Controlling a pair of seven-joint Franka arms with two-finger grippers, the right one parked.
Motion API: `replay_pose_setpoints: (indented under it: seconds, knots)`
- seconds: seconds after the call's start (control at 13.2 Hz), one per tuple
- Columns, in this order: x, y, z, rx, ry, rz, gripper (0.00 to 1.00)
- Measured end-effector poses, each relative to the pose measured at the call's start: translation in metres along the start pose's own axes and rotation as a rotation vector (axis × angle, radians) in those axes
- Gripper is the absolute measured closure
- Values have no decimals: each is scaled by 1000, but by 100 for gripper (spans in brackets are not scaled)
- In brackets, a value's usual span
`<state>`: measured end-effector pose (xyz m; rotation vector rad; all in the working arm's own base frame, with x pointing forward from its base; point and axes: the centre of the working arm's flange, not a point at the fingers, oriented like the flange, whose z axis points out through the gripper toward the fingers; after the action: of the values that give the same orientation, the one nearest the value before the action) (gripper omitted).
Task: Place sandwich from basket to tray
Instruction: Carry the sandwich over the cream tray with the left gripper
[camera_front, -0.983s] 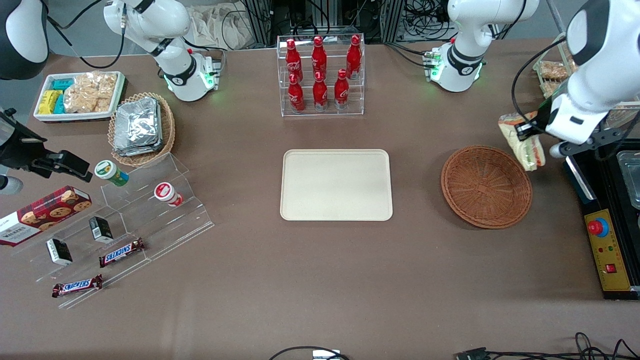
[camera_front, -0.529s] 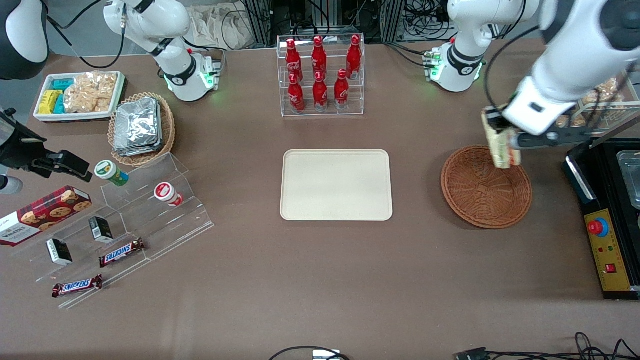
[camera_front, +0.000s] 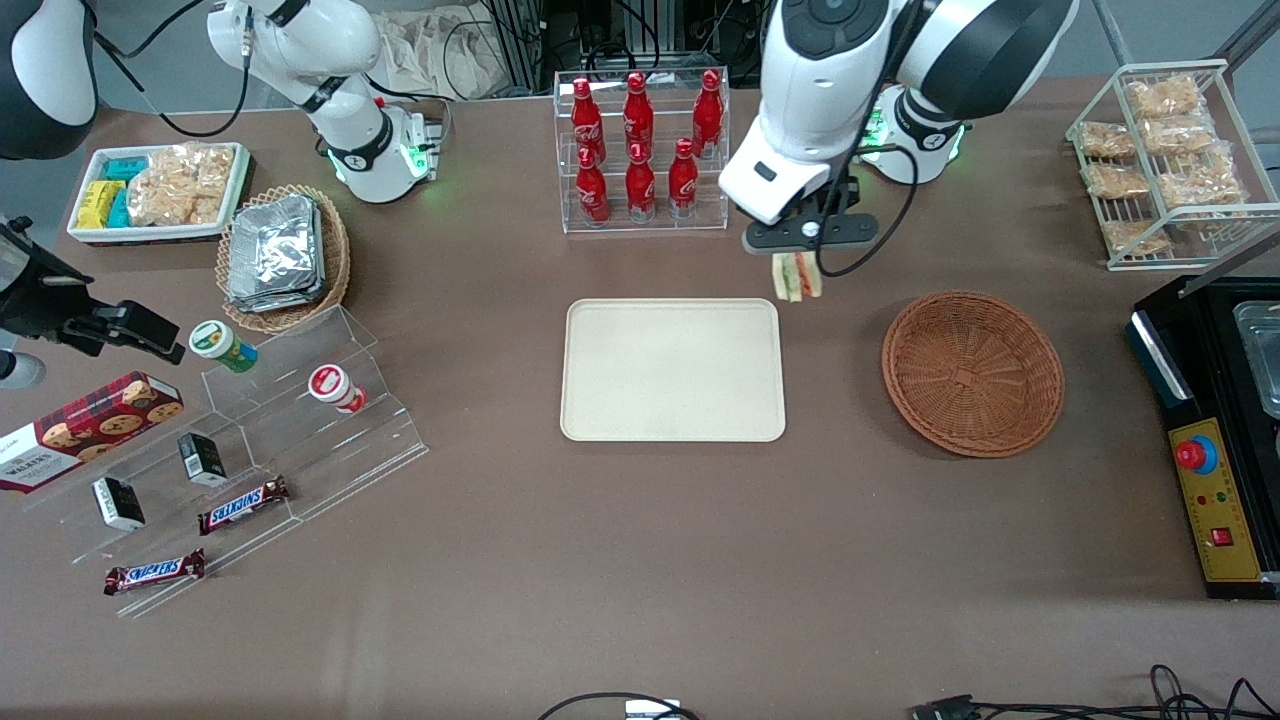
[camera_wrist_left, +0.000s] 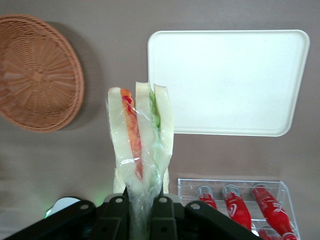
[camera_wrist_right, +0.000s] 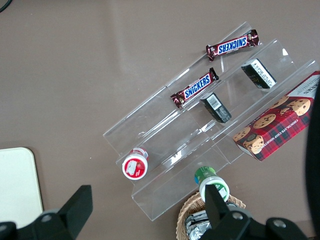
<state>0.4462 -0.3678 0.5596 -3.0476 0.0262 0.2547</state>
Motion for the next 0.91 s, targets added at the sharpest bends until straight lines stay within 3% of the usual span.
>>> replay_pose_setpoints:
  seconds: [0.23, 0.61, 0.91]
  knots:
    - [21, 8, 27, -16, -13, 18, 85]
    - [44, 31, 130, 20, 71, 84, 85]
    - [68, 39, 200, 39, 92, 144, 85]
